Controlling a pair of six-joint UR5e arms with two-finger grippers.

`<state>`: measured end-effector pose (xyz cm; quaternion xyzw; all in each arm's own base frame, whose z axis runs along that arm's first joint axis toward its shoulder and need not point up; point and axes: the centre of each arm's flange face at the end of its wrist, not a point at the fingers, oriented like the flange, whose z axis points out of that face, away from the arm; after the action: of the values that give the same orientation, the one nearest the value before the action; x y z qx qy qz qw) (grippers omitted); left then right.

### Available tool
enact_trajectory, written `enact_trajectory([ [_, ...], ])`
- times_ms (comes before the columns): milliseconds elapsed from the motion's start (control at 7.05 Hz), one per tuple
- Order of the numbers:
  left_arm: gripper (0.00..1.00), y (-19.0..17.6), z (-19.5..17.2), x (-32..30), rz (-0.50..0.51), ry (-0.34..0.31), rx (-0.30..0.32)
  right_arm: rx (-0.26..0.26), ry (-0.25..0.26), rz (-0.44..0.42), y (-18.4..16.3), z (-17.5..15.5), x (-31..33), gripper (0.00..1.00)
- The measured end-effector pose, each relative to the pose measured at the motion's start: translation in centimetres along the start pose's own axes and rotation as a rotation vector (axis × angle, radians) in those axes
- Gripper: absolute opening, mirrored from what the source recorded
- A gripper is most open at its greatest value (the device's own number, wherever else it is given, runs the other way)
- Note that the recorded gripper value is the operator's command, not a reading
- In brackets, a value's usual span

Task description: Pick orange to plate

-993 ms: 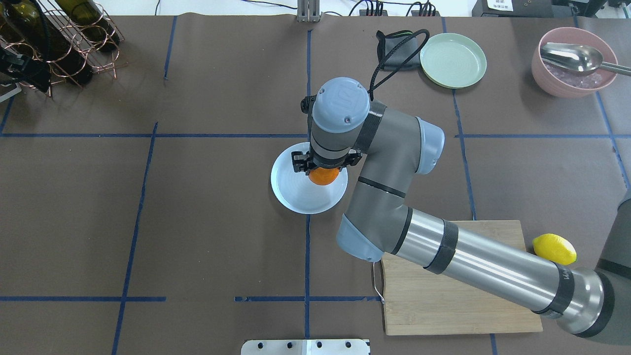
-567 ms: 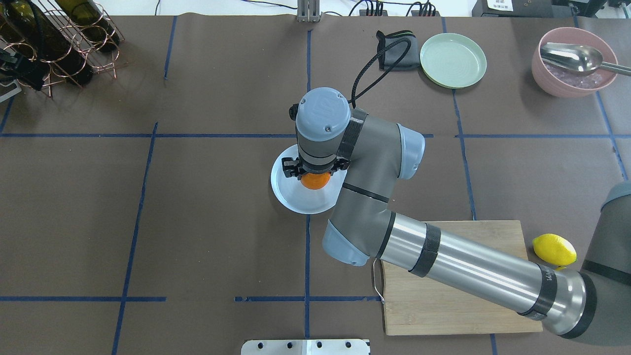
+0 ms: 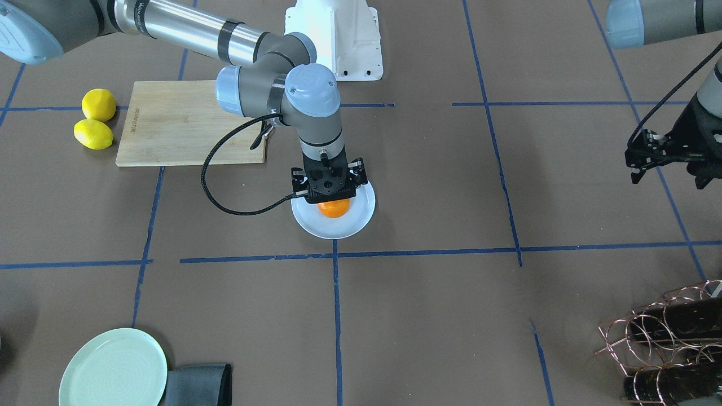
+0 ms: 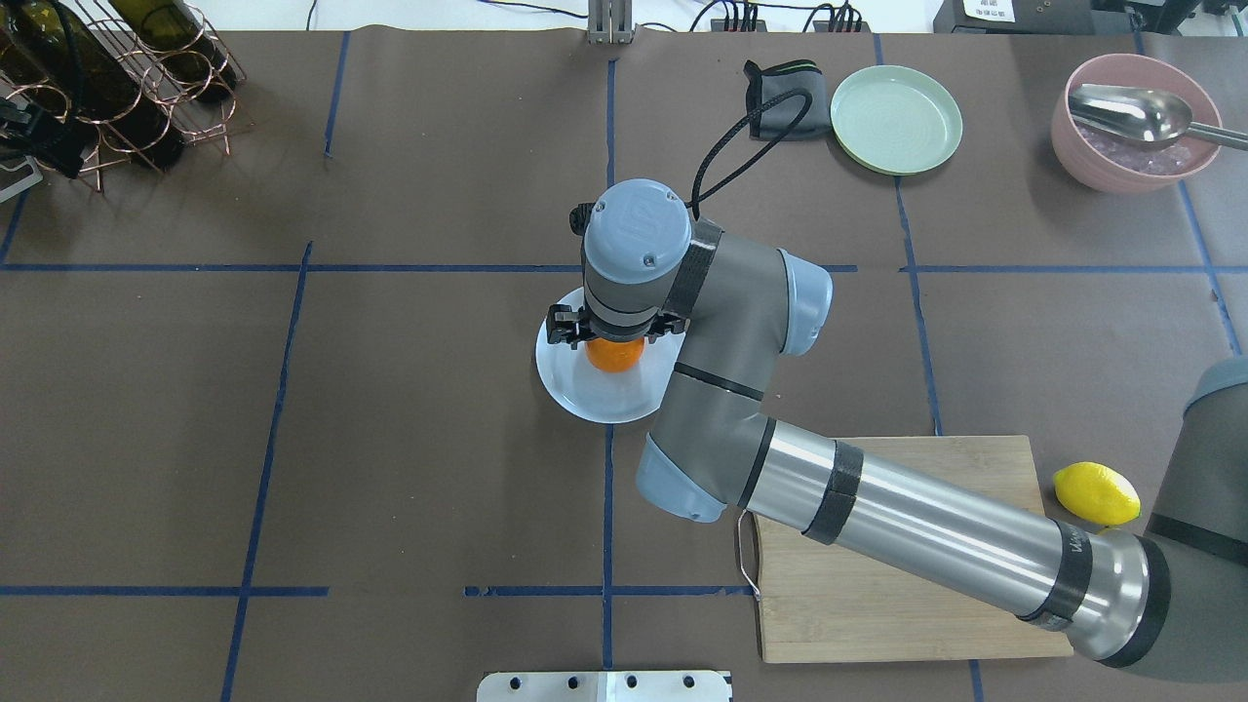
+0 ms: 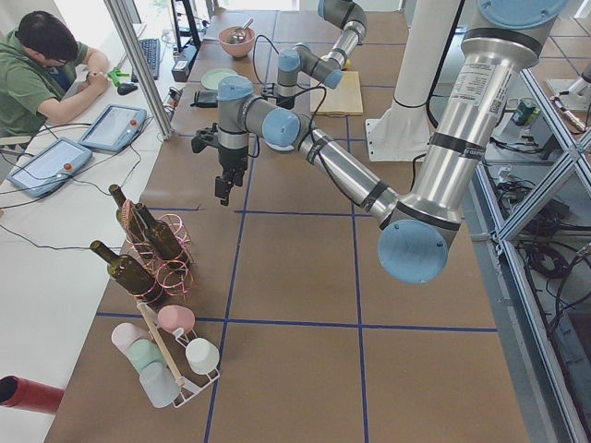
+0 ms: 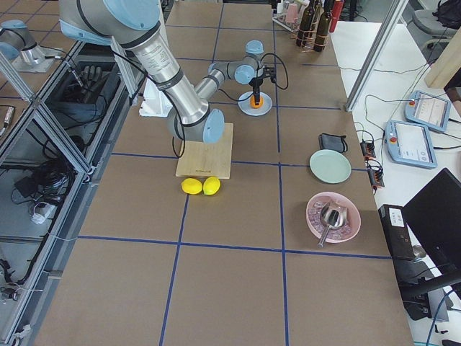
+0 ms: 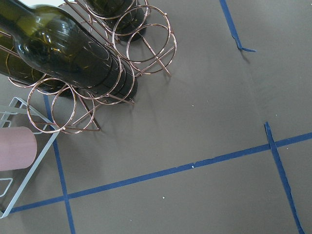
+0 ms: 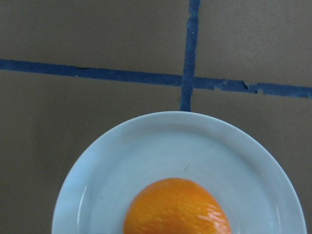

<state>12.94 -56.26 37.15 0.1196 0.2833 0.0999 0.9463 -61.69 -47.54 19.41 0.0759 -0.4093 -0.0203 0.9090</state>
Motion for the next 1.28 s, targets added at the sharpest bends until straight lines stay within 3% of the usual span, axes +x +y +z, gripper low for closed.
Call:
enact_trajectory([
  [284, 1.0, -0.1, -0.2, -0.7, 0.008, -0.004, 0.004, 0.018, -0.021, 0.006, -1.5, -2.2, 0.4, 1.0],
  [709, 1.0, 0.9, -1.9, -8.0, 0.04, 0.033, 0.006, 0.003, -0.025, 0.05, -4.9, -11.3, 5.1, 1.0],
  [993, 1.0, 4.0, -0.2, -18.1, 0.076, 0.066, -0.04, 0.003, 0.0, -0.003, -5.2, -17.9, 13.4, 1.0],
  [1276, 1.0, 8.2, 3.1, -26.0, 0.039, 0.107, -0.085, -0.018, 0.006, -0.051, -6.4, -21.8, 24.4, 1.0],
])
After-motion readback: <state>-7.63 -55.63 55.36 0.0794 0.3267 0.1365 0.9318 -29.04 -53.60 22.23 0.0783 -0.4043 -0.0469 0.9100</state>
